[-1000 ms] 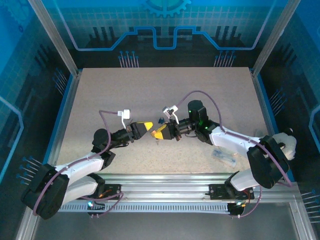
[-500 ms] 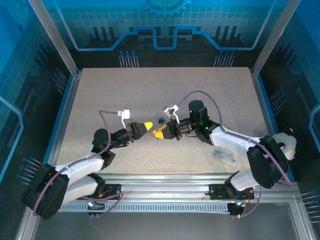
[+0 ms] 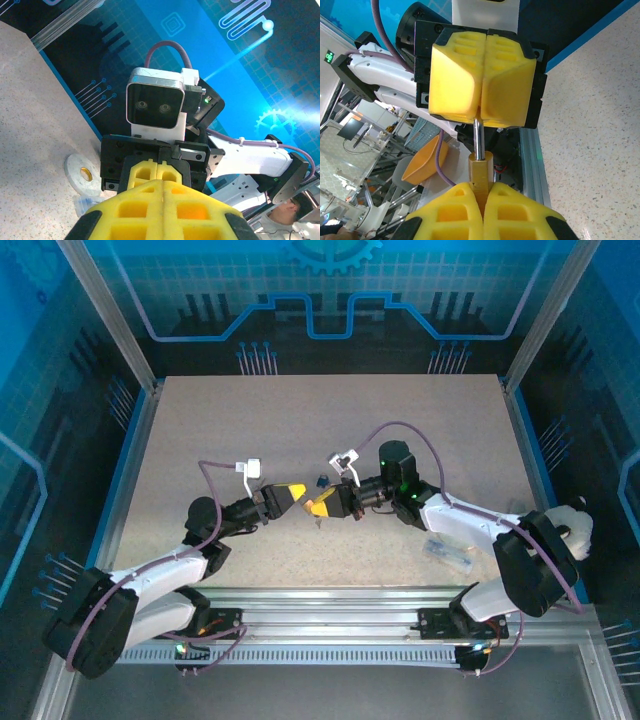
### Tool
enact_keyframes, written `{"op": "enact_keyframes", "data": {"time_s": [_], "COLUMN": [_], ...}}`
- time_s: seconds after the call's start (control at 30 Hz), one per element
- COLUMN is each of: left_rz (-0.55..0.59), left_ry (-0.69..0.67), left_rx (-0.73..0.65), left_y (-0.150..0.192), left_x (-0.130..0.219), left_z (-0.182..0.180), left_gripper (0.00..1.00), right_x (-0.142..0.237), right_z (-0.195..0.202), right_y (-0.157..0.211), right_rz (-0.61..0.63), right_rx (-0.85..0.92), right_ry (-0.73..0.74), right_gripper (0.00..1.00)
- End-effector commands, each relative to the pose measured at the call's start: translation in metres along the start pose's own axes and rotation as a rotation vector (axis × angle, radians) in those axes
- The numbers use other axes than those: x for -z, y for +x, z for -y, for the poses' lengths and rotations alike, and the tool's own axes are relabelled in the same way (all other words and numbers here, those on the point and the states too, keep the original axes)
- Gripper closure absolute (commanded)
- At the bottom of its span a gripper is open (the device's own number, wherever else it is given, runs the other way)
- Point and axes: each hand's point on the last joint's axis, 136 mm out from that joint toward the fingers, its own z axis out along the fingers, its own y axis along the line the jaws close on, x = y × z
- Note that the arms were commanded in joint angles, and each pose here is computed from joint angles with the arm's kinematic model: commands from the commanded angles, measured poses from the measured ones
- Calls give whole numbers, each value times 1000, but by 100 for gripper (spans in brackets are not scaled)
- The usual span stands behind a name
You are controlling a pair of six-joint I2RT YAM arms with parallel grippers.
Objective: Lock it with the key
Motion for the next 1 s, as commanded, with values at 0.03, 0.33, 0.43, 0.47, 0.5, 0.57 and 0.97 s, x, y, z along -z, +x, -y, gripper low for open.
{"op": "enact_keyframes", "data": {"time_s": [0.03, 0.33, 0.43, 0.47, 0.5, 0.57, 0.97], "left_rz": [-22, -24, -24, -25, -25, -26, -27], "left_ry": [58, 56, 56, 55, 55, 53, 51], "left_rx": [-28, -23, -24, -22, -23, -21, -13], "left_y": [5, 6, 6, 7, 7, 7, 10], "left_x": [4, 4, 4, 4, 5, 5, 6], "left_z": [15, 13, 13, 12, 13, 12, 10], "left_gripper": [100, 100, 100, 100, 100, 100, 100], "right_x": [11, 15, 14, 14, 13, 13, 7], "right_z": [7, 11, 12, 11, 11, 11, 11], "right_y": [-13, -17, -18, -19, -20, -21, -24], "right_rz": [59, 86, 91, 92, 94, 99, 101], "right_rx": [21, 10, -3, -4, -8, -14, -24], "right_ry": [36, 40, 33, 27, 23, 20, 25], "right_gripper": [100, 100, 100, 100, 100, 100, 100]}}
